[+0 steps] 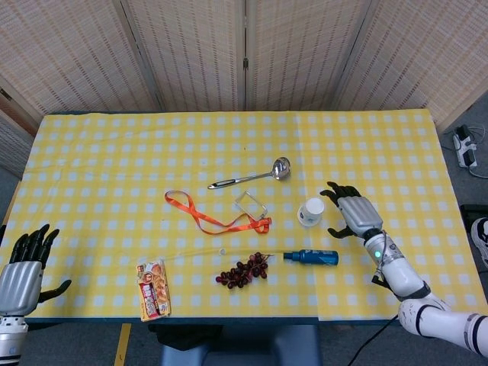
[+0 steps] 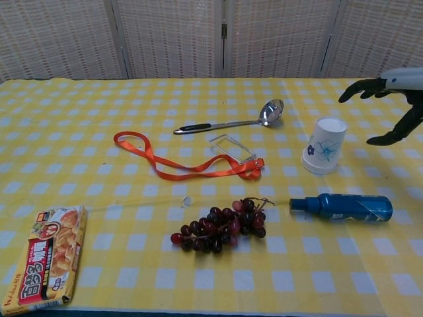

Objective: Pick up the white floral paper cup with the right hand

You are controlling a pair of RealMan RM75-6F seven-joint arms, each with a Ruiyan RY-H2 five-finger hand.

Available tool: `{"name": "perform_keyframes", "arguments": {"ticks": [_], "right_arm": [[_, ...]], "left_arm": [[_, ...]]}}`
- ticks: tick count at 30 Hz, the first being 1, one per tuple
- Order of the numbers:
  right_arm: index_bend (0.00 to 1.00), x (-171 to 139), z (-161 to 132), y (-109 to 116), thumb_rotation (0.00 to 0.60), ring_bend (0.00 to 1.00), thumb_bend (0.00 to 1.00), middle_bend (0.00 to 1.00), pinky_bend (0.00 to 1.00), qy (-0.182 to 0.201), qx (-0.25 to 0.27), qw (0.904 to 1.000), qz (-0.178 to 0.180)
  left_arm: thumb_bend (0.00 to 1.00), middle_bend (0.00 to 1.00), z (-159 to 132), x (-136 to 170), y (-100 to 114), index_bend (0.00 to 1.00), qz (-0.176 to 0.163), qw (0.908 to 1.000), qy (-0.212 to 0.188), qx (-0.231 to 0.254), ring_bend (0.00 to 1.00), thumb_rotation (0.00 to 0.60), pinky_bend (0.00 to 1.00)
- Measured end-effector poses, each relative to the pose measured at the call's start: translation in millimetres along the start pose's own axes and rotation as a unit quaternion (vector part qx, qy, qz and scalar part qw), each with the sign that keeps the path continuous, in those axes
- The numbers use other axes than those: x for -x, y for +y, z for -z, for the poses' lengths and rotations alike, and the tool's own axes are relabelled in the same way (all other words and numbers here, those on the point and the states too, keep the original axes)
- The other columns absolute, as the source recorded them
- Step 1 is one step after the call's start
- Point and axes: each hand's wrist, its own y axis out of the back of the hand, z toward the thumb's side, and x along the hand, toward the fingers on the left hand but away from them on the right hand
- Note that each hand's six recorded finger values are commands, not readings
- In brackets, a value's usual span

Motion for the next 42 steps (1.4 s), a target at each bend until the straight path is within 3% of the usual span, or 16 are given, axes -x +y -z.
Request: {"name": "perform_keyframes", "arguments": {"ticks": [14, 27, 42], "right_arm": [[0.22, 28, -10, 6, 0.6, 0.08, 0.31, 0.07, 0.04, -0.012, 0.012, 0.9993, -0.033], [0.26, 46, -12, 4, 0.6, 0.08, 0.38, 0.08, 0.04, -0.029, 0.009, 0.9982, -0.052], [0.31, 49, -14, 3, 0.6, 0.09, 0.4, 0.1, 0.04, -0.031, 0.004, 0.9985, -0.045]], "left_arm": [[0.2, 0.0, 2, -1, -3, 0.02, 0.006, 1.0, 0.001, 0.002, 0.0, 0.6, 0.0], [0.2, 0.0, 5, 1, -4, 0.02, 0.008, 0.9999, 0.007, 0.002, 0.0, 0.6, 0.0], [0.2, 0.0, 7, 1, -5, 0.02, 0.009, 0.9999, 0.01, 0.003, 0.0, 0.6, 0.0]]}}
